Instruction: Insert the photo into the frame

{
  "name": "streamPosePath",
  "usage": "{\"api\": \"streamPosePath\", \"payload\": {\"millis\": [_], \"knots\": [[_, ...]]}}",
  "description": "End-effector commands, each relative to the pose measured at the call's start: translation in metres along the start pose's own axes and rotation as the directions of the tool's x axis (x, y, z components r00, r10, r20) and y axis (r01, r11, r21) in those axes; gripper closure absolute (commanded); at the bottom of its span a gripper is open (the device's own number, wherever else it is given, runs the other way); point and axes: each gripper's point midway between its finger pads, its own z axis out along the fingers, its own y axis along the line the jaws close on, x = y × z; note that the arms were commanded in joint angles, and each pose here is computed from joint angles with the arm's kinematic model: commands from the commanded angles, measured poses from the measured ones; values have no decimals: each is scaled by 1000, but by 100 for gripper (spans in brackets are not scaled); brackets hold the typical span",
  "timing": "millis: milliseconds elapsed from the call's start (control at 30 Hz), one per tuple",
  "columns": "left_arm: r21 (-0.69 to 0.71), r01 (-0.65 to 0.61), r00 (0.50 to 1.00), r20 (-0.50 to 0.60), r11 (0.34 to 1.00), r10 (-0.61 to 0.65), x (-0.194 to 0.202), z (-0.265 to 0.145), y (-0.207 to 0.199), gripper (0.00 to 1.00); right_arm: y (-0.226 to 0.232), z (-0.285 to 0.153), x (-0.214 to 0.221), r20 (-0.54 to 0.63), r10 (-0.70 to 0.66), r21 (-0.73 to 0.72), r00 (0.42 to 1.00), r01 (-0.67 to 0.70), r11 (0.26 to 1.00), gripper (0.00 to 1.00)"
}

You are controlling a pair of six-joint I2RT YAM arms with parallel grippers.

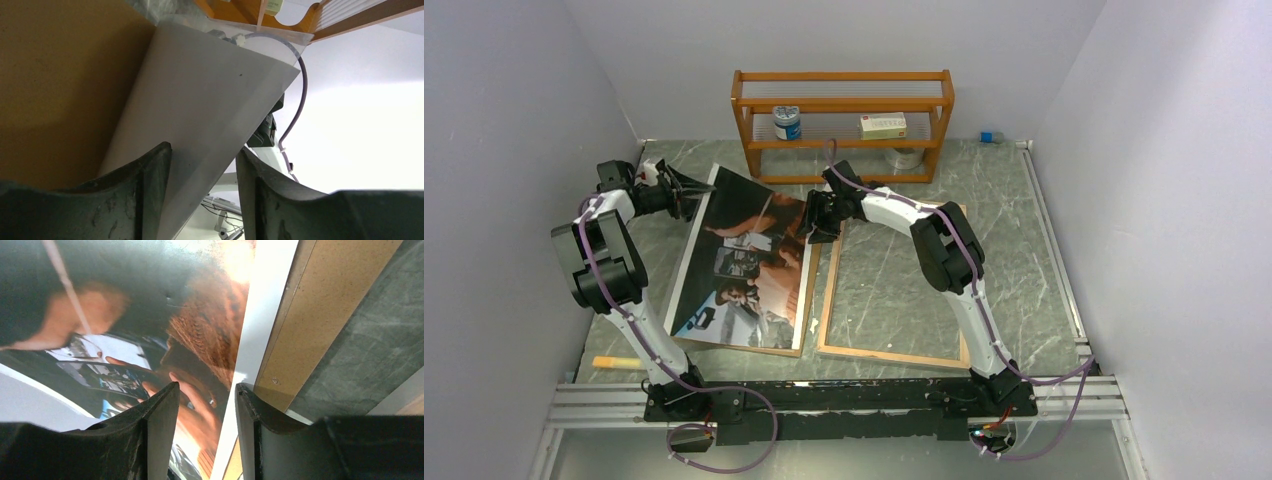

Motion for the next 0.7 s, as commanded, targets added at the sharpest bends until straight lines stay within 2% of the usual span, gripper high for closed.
{"api": "streamPosePath", "payload": {"millis": [0,67,233,300,567,667], "knots": [[70,-100,995,5,993,100,4,-5,-29,47,-37,9,11,-3,25,119,1000,-24,993,51],[91,-99,995,3,991,99,4,-6,-33,49,-38,9,10,-2,27,118,1000,-27,993,51],[146,-81,997,10,986,81,5,-6,-40,32,-39,9,11,-1,32,117,999,-31,993,51],[157,-68,998,24,985,65,4,-6,-41,29,-40,8,10,1,33,117,999,-32,993,51],[185,-13,999,47,983,4,-2,0,-39,42,-41,7,9,5,34,114,999,-35,993,52],[180,-4,999,47,984,-4,-2,1,-37,40,-41,6,8,7,35,112,999,-36,993,52]]}}
